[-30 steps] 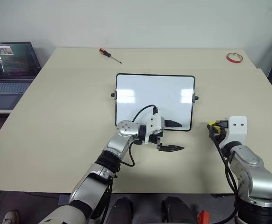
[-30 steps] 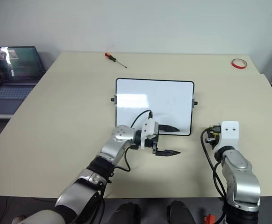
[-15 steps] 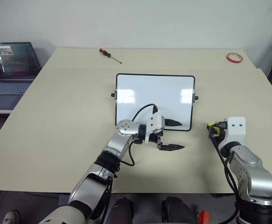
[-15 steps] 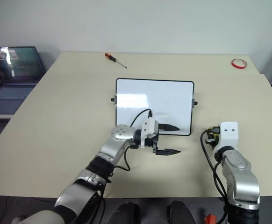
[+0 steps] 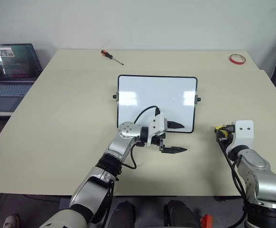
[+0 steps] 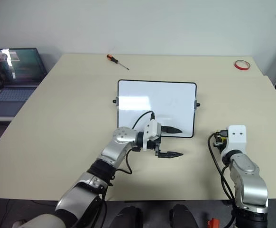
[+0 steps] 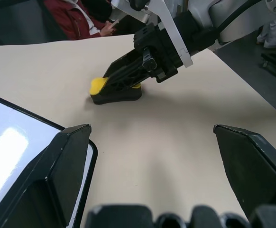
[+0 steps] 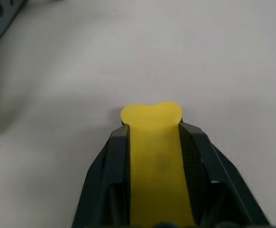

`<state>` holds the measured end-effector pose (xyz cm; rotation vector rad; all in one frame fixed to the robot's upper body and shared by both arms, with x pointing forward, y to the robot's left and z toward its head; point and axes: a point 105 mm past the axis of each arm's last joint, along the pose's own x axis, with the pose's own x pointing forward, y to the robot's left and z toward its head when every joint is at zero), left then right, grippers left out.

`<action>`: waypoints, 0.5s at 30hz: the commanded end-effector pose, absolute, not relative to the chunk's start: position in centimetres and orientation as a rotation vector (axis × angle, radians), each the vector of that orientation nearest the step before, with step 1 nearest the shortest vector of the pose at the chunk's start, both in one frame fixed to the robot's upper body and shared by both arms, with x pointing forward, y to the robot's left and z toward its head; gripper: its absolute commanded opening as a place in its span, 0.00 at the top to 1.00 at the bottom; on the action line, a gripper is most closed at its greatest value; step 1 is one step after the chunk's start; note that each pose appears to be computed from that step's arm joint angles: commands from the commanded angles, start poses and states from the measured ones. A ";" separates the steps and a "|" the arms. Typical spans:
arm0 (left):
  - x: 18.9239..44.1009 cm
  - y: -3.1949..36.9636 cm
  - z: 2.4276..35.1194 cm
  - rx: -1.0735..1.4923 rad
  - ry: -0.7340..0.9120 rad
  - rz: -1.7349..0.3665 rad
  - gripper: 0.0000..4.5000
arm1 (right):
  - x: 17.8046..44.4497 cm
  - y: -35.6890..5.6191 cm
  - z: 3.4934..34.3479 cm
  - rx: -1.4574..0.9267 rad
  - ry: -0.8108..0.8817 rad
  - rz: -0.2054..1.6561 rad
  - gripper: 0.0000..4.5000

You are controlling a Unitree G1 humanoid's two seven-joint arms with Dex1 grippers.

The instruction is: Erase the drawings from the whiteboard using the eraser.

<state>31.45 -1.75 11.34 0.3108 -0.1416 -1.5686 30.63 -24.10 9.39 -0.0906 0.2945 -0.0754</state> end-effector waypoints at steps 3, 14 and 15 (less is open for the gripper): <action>31.7 -1.8 12.6 0.327 -0.195 -1.555 0.00 | 30.9 -24.6 10.6 -0.118 0.246 -0.094 0.26; 32.1 0.2 13.6 0.322 -0.213 -1.484 0.00 | 30.6 -24.0 13.2 -0.110 0.169 -0.095 0.01; 32.5 0.9 13.9 0.324 -0.218 -1.443 0.00 | 30.3 -23.6 13.8 -0.109 0.150 -0.078 0.01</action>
